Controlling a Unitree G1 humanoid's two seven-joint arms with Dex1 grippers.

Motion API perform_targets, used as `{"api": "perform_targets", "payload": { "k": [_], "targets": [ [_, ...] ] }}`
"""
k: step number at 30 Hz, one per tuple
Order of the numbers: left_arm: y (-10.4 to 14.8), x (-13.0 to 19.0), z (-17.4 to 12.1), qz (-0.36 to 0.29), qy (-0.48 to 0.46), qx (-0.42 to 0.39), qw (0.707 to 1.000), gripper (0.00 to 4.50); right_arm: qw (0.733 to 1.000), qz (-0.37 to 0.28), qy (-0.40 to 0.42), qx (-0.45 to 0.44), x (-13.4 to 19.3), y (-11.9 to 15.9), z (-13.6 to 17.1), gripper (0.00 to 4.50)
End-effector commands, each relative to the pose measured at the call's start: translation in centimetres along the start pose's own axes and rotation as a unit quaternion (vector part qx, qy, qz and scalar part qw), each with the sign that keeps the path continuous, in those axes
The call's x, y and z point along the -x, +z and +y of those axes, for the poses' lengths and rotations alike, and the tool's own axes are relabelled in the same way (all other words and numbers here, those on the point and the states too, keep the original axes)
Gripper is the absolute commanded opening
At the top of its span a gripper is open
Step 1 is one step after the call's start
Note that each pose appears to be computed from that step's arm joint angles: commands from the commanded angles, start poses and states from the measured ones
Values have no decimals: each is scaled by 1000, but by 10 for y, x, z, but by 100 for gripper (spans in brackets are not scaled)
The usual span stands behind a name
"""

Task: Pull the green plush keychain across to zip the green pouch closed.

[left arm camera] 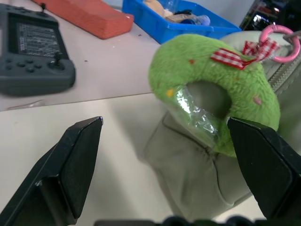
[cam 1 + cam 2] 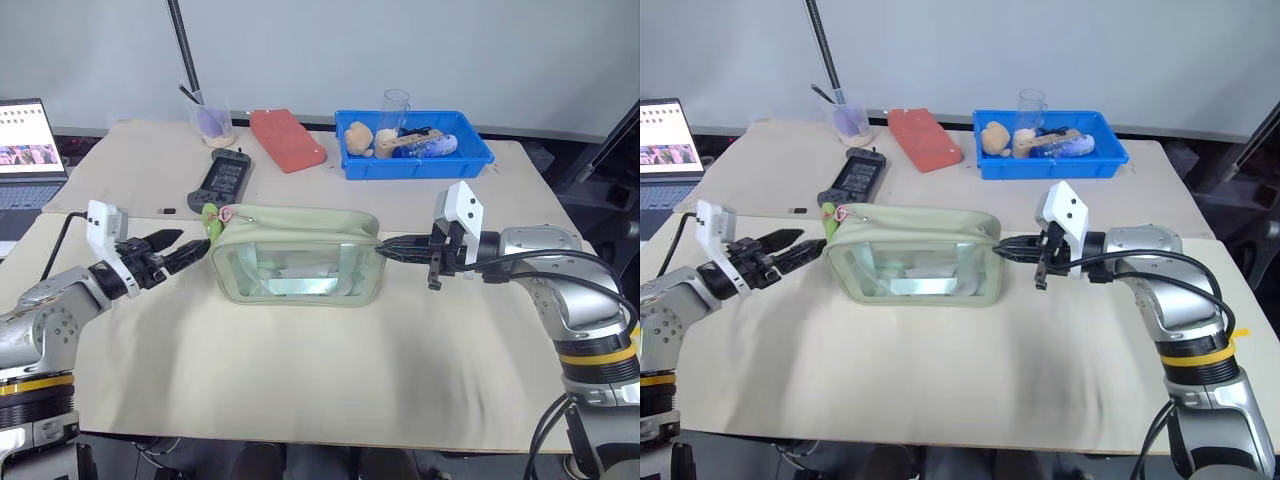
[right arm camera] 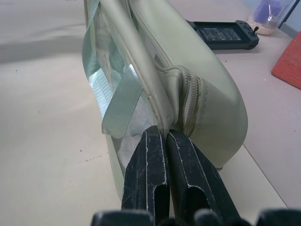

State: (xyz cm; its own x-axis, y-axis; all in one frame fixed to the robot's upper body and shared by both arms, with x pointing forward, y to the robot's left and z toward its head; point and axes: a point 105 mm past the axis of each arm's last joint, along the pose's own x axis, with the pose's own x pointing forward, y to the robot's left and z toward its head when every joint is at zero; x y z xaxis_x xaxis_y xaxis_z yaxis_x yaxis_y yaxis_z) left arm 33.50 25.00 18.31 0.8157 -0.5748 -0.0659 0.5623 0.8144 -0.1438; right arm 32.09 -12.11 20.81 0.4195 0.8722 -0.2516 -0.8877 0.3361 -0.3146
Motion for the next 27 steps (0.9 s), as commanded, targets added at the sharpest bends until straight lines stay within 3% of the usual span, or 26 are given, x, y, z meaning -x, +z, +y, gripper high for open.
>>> {"api": "perform_targets", "payload": {
  "k": [1, 5, 8, 15, 21, 25, 27],
  "targets": [
    [14, -7, -6, -20, -19, -20, 999, 450, 1000, -6, -5, 27, 4, 11, -1, 4],
    [17, -12, -17, -24, -49, -19, 998, 450, 1000, -4, -8, 28, 5, 10, -1, 4],
    [20, -13, -21, -30, -58, -20, 998, 367, 1000, -2, -10, 28, 5, 10, -3, 0],
    [24, -11, -16, -36, -44, -22, 998, 20, 1000, 7, -5, 30, 6, 7, -3, 0],
    [35, -6, -12, -55, -29, -21, 998, 7, 999, 7, -5, 31, 6, 7, -4, 0],
    [66, -4, -25, -82, -55, -40, 994, 7, 999, 7, -7, 31, 6, 8, -6, 0],
    [82, -10, -47, -68, -93, -87, 990, 7, 999, 7, -6, 34, 5, 8, -6, 0]
  ]
}}
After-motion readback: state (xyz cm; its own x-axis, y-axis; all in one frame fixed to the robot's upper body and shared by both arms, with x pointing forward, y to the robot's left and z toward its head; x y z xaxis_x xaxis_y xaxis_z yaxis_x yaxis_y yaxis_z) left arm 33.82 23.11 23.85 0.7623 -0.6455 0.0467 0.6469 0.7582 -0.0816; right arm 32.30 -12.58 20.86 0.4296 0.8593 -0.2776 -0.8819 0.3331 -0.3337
